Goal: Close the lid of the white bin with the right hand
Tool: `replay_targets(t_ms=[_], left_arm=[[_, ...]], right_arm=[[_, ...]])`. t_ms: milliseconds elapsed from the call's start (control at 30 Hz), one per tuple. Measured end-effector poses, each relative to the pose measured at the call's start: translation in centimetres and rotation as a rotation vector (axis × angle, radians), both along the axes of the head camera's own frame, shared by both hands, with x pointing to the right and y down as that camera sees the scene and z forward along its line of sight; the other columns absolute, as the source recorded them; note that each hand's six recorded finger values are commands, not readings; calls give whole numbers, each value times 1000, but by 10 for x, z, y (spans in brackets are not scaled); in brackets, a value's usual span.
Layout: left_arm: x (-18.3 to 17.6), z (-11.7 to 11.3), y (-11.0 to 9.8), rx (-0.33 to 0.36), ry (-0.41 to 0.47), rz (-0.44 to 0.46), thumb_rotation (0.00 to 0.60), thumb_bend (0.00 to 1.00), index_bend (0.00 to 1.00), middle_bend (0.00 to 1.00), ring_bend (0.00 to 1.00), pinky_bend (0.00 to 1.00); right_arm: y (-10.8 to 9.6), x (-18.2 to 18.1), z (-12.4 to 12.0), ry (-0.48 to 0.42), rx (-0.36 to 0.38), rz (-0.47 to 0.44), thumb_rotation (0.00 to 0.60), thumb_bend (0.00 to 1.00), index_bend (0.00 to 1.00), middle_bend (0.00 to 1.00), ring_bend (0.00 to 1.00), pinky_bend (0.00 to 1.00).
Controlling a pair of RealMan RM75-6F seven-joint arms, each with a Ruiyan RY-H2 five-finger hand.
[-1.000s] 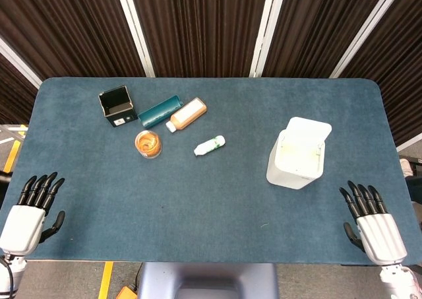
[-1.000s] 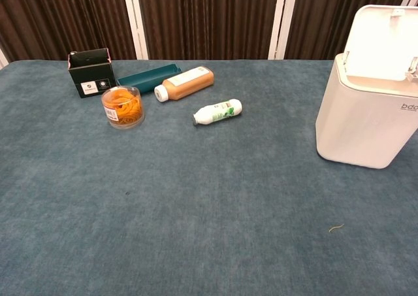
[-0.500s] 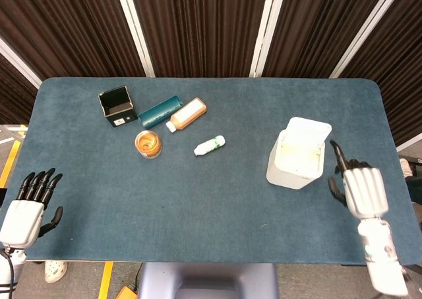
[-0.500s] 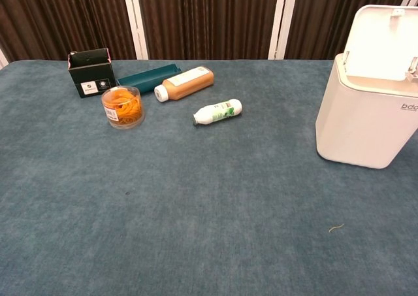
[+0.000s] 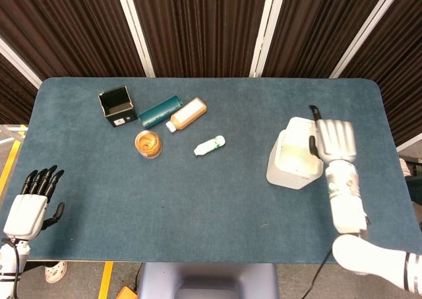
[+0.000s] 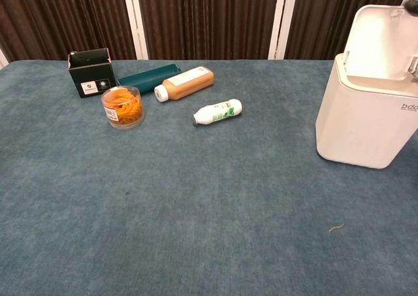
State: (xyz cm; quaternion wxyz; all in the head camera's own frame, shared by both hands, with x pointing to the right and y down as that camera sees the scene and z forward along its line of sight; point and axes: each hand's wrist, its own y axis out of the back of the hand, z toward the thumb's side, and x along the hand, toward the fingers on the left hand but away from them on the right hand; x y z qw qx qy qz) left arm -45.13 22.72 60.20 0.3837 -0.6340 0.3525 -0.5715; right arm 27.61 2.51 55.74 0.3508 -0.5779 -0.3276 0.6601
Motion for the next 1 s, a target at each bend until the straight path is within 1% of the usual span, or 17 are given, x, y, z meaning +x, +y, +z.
replay_targets(t_ms=[167, 400, 533, 667, 767, 833, 1000], left_arm=[[-2, 4, -3, -11, 0, -10, 600, 460, 0, 0, 0, 15], [1, 6, -2, -38, 30, -3, 600, 459, 0, 0, 0, 16], [2, 5, -2, -35, 28, 1, 600, 460, 0, 0, 0, 15], [3, 6, -2, -39, 31, 6, 600, 460, 0, 0, 0, 15], [5, 7, -1, -43, 32, 12, 600, 461, 0, 0, 0, 15], [6, 6, -1, -40, 42, 13, 600, 462, 0, 0, 0, 15], [9, -1, 1, -24, 64, 25, 600, 461, 0, 0, 0, 15]], right_arm=[[-12, -9, 10, 42, -40, -22, 600, 596, 266, 1000, 1000, 1000], [-8, -2, 25, 102, -103, -27, 600, 596, 329, 1000, 1000, 1000], [-6, 2, 23, 111, -107, -33, 600, 596, 362, 1000, 1000, 1000], [-3, 8, 17, 122, -100, -37, 600, 596, 381, 1000, 1000, 1000], [1, 8, 12, 115, -96, -48, 600, 595, 381, 1000, 1000, 1000], [9, 10, 8, 117, -104, -64, 600, 596, 380, 1000, 1000, 1000], [38, 13, 0, 153, -142, -124, 600, 596, 368, 1000, 1000, 1000]])
